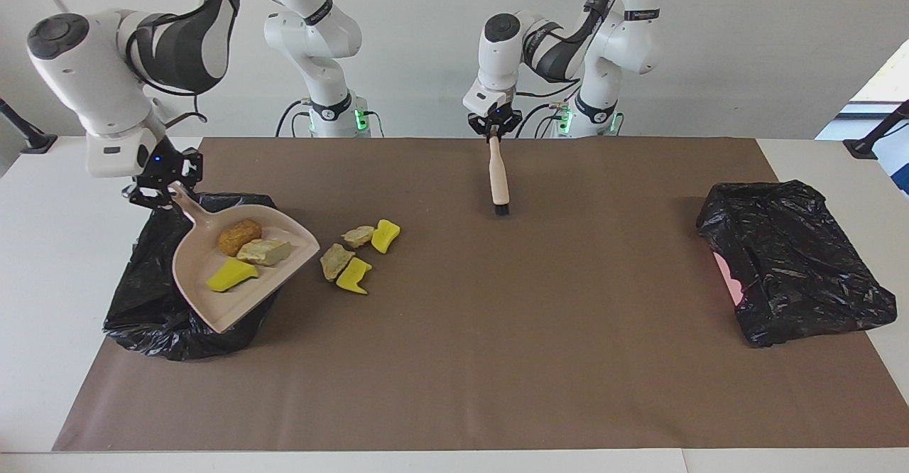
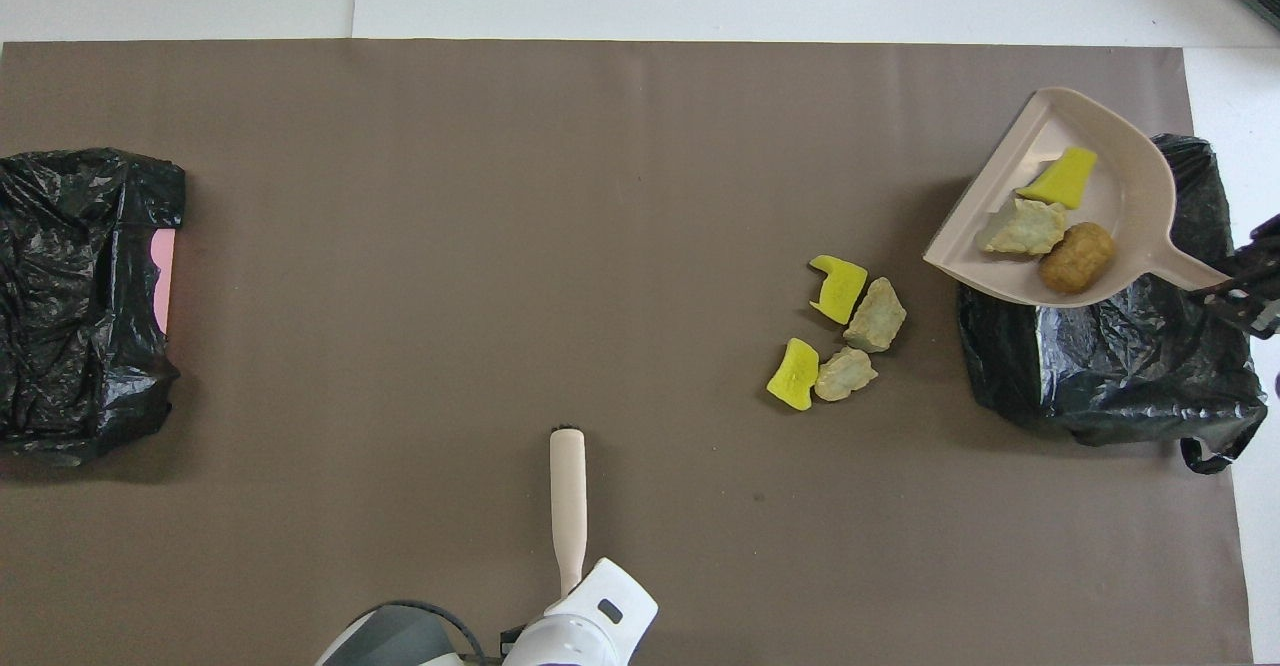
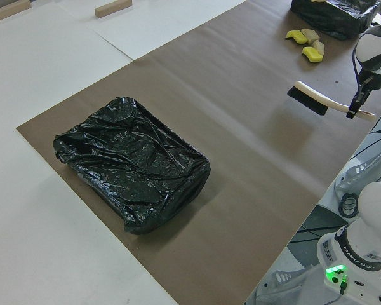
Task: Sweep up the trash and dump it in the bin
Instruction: 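Carry the dustpan to the nearby black bag and tip it in, then return the dustpan with the right gripper while the left gripper withdraws, then release the dustpan on the mat and withdraw the right gripper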
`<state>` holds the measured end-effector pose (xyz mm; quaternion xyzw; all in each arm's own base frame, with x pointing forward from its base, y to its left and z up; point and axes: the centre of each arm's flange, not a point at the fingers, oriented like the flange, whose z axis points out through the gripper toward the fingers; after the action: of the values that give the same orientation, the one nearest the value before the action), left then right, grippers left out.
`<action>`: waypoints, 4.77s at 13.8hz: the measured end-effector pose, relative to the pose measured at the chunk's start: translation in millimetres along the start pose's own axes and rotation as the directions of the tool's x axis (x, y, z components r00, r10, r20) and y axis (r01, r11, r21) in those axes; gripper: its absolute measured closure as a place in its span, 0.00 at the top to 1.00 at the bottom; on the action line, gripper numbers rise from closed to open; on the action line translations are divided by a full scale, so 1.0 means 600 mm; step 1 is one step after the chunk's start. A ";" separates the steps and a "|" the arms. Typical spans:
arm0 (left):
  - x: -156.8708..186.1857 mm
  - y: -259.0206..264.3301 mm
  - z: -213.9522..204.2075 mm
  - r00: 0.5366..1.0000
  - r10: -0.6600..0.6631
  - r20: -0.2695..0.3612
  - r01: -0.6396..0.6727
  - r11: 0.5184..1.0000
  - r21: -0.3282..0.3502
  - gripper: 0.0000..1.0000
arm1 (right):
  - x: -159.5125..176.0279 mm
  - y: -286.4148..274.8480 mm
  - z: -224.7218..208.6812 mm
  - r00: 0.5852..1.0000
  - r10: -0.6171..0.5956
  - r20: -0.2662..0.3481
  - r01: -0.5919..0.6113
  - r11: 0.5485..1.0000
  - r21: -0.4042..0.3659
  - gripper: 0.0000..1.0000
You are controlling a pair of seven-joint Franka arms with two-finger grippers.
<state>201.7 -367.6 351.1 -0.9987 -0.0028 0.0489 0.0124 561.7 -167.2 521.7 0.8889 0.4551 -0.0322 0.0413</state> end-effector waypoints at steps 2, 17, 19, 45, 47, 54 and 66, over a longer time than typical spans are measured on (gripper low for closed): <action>-0.027 0.007 0.016 1.000 -0.004 -0.008 0.004 1.000 -0.013 0.26 | -0.068 0.026 0.002 0.993 -0.087 0.075 0.089 0.996 -0.017 0.32; 0.149 -0.003 -0.131 0.998 0.041 0.037 -0.039 0.997 -0.064 1.00 | 0.008 0.033 -0.028 0.553 -0.581 0.597 0.696 0.716 0.052 0.32; 0.207 -0.022 -0.201 0.997 0.073 -0.031 -0.076 0.994 -0.085 1.00 | 0.022 0.030 -0.038 0.496 -0.576 0.649 0.718 0.693 0.067 0.32; 0.462 -0.498 -0.619 0.960 0.260 -0.103 -0.261 0.965 0.005 1.00 | 0.458 -0.332 -0.032 0.962 0.145 0.232 -0.093 0.971 -0.219 0.32; 0.461 -0.499 -0.619 0.960 0.260 -0.101 -0.261 0.965 0.005 1.00 | 0.519 -0.356 0.001 0.940 0.289 0.184 -0.259 0.951 -0.168 0.32; 0.460 -0.500 -0.619 0.961 0.260 -0.097 -0.261 0.965 0.006 1.00 | 0.742 -0.484 0.077 0.709 0.705 0.023 -0.705 0.708 0.041 0.32; 0.456 -0.490 -0.620 0.958 0.271 -0.093 -0.272 0.962 0.007 1.00 | 0.877 -0.575 0.135 0.550 0.834 -0.033 -0.808 0.542 0.232 0.48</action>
<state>508.9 -80.9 701.7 -0.9909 0.1348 0.0036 0.0027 587.2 450.0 375.8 0.9976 -0.0189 0.0098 -0.0653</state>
